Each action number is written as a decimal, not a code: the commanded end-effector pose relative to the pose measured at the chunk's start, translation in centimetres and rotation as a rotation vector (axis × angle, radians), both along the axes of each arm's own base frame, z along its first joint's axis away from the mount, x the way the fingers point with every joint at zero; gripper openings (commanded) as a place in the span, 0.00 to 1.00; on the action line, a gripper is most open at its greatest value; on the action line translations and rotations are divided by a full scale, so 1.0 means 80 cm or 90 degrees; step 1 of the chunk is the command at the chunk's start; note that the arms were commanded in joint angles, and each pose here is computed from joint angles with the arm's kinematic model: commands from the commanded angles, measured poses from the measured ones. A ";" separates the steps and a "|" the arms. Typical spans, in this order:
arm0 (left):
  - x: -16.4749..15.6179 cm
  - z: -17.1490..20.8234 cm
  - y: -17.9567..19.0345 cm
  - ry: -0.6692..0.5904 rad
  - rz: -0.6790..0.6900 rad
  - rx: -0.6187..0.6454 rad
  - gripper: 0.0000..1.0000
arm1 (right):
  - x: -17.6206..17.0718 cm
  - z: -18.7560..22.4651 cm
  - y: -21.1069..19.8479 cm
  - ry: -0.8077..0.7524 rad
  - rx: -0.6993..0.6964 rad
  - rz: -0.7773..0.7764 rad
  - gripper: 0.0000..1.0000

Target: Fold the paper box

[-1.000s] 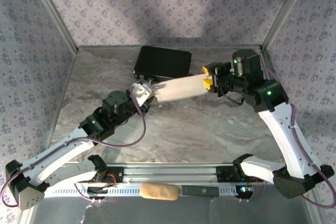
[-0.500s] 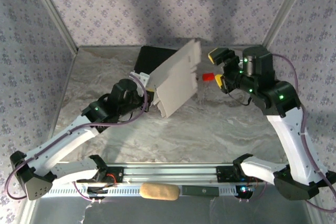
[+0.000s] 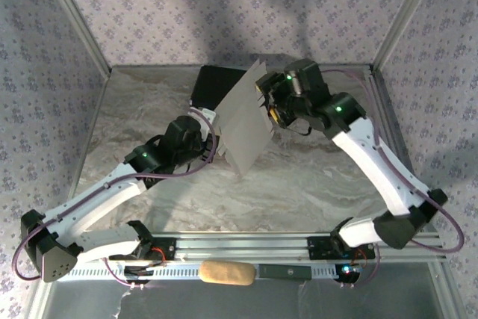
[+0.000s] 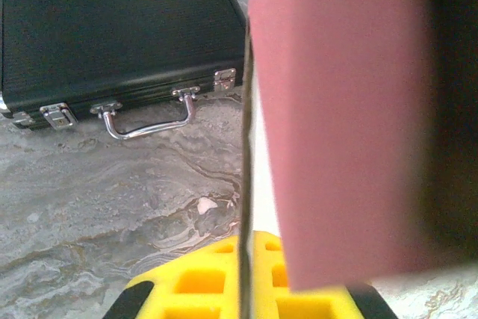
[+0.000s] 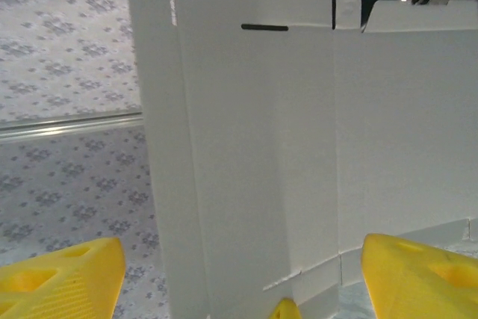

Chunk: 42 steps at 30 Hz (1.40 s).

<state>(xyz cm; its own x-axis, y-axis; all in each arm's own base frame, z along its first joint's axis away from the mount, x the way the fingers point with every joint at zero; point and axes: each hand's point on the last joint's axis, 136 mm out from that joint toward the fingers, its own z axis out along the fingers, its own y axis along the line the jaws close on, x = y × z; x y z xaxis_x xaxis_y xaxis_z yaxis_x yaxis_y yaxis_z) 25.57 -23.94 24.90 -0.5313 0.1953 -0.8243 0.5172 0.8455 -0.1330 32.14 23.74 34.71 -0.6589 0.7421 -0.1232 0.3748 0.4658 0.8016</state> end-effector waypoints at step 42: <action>-0.021 -0.019 0.000 -0.034 -0.078 0.055 0.00 | 0.026 -0.072 0.063 0.072 0.059 0.099 0.06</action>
